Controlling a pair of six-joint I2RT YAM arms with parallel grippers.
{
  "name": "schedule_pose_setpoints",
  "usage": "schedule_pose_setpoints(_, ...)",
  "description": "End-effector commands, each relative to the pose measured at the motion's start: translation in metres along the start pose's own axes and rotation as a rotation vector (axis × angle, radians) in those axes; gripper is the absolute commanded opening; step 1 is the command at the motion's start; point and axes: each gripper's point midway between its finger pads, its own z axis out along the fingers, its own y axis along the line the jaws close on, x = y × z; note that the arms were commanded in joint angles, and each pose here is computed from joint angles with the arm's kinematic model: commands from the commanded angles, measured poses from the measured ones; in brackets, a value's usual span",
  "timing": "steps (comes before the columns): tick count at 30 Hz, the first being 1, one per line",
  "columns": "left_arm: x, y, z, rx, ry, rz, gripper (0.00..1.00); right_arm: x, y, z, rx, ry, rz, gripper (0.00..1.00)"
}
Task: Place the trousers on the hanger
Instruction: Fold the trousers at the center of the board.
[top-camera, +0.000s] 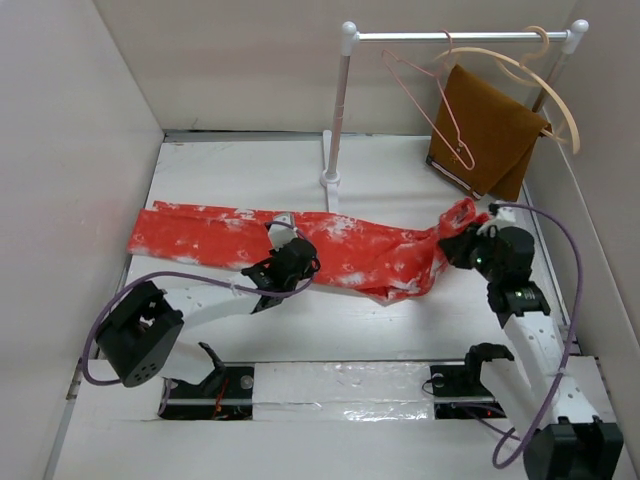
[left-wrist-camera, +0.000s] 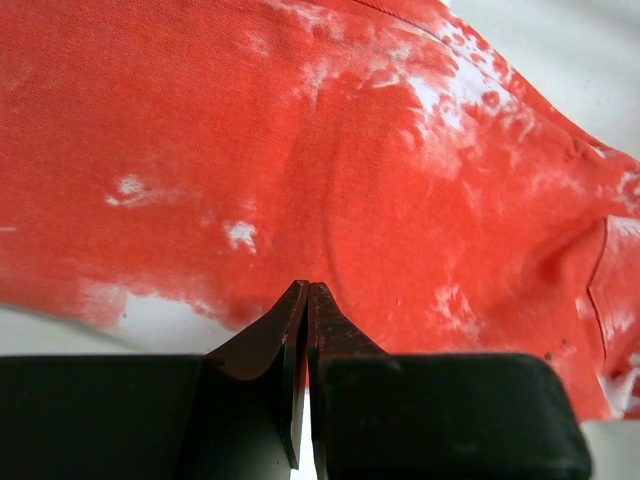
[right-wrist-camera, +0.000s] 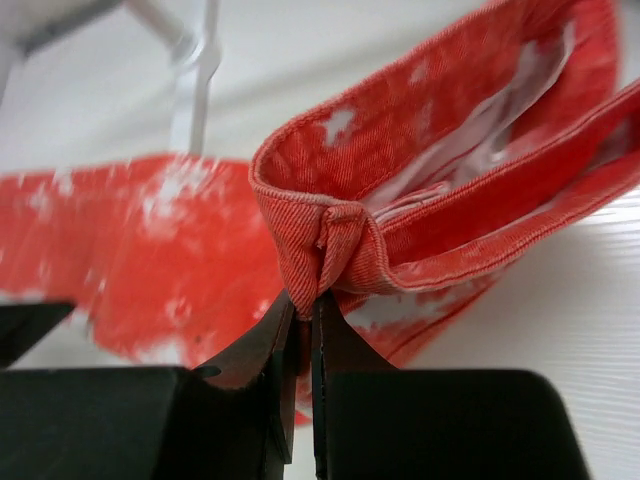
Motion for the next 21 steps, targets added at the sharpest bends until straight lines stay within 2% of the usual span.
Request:
schedule_pose_setpoints(1,-0.009,0.0,0.006,-0.018,-0.058,0.007,0.0,0.025,0.041,-0.003,-0.099,0.122,-0.071,0.0)
schedule_pose_setpoints(8,0.014,0.025,0.02,-0.106,-0.024,0.047,0.0,0.009,0.134,-0.016,-0.269,0.143,-0.162,0.0)
schedule_pose_setpoints(9,0.019,0.03,0.023,-0.123,-0.015,0.056,0.0,-0.004,0.158,-0.023,-0.314,0.121,-0.18,0.0)
schedule_pose_setpoints(15,0.031,0.037,0.029,-0.147,0.013,0.067,0.0,-0.082,0.2,-0.053,-0.357,-0.07,-0.196,0.0)
schedule_pose_setpoints(16,0.037,0.036,0.029,-0.137,0.025,0.072,0.0,-0.106,0.213,-0.067,-0.382,-0.124,-0.2,0.0)
schedule_pose_setpoints(19,0.048,0.024,0.027,-0.095,0.045,0.071,0.0,-0.147,0.222,-0.089,-0.387,-0.219,-0.214,0.0)
schedule_pose_setpoints(21,0.062,0.007,0.021,-0.054,0.067,0.091,0.0,-0.16,0.225,-0.1,-0.4,-0.247,-0.225,0.0)
